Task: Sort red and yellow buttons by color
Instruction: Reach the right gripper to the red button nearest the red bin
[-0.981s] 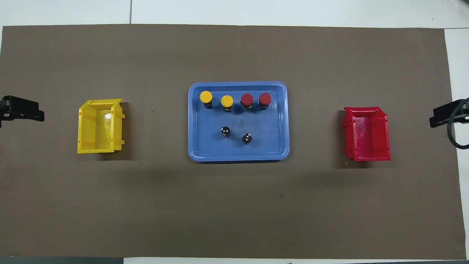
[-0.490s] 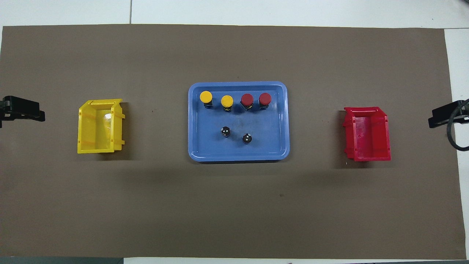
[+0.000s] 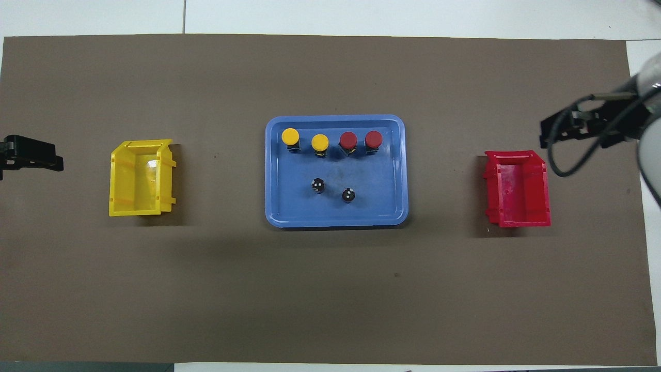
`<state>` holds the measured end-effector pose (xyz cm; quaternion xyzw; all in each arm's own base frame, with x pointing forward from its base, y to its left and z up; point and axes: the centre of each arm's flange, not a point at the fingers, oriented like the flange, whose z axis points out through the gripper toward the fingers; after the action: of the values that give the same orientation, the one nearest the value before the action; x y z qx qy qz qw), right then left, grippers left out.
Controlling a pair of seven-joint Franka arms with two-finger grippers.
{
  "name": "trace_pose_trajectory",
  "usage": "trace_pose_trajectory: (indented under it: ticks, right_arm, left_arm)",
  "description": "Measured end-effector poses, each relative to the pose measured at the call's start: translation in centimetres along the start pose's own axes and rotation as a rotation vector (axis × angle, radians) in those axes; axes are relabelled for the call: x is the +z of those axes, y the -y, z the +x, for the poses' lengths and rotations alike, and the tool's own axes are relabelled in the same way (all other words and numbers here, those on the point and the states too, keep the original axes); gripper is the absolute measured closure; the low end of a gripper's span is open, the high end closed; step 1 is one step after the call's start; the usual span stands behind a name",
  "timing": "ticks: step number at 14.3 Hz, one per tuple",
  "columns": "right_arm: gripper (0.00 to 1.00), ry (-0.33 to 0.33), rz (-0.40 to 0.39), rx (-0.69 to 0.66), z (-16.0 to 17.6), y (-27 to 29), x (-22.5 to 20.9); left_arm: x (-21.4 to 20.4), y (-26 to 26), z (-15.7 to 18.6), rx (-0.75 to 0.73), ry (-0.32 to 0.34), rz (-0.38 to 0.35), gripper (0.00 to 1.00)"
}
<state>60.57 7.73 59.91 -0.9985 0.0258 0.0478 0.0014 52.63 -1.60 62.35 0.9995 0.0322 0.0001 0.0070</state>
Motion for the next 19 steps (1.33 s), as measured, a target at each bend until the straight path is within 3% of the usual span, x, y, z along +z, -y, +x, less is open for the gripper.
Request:
trace_pose_trajectory:
  ticks: [2, 5, 9, 13, 16, 19]
  right_arm:
    - [0.00, -0.011, 0.012, 0.022, 2.8, 6.4, 2.5]
    - [0.00, -0.089, 0.021, 0.047, 4.3, 15.1, 6.0]
    - [0.00, -0.129, 0.041, 0.030, 5.9, 17.7, 11.5]
    - [0.00, -0.155, -0.005, -0.009, 6.0, 20.3, 18.0]
    - [0.00, -0.189, 0.018, 0.025, 6.4, 20.5, 20.2]
    - [0.03, -0.169, 0.011, 0.036, 6.5, 20.4, 22.4]
  left_arm:
    - [0.0, 0.0, 0.0, 0.000, 0.000, 0.000, 0.00]
    - [0.0, 0.0, 0.0, -0.003, -0.001, 0.000, 0.00]
    - [1.0, -0.2, 0.3, 0.000, -0.008, -0.001, 0.00]
    - [1.2, -0.4, 0.2, 0.003, -0.003, 0.000, 0.00]
    - [1.6, -0.4, 0.1, 0.004, 0.005, 0.001, 0.00]
    - [1.8, -0.4, 0.1, 0.004, 0.009, 0.002, 0.00]
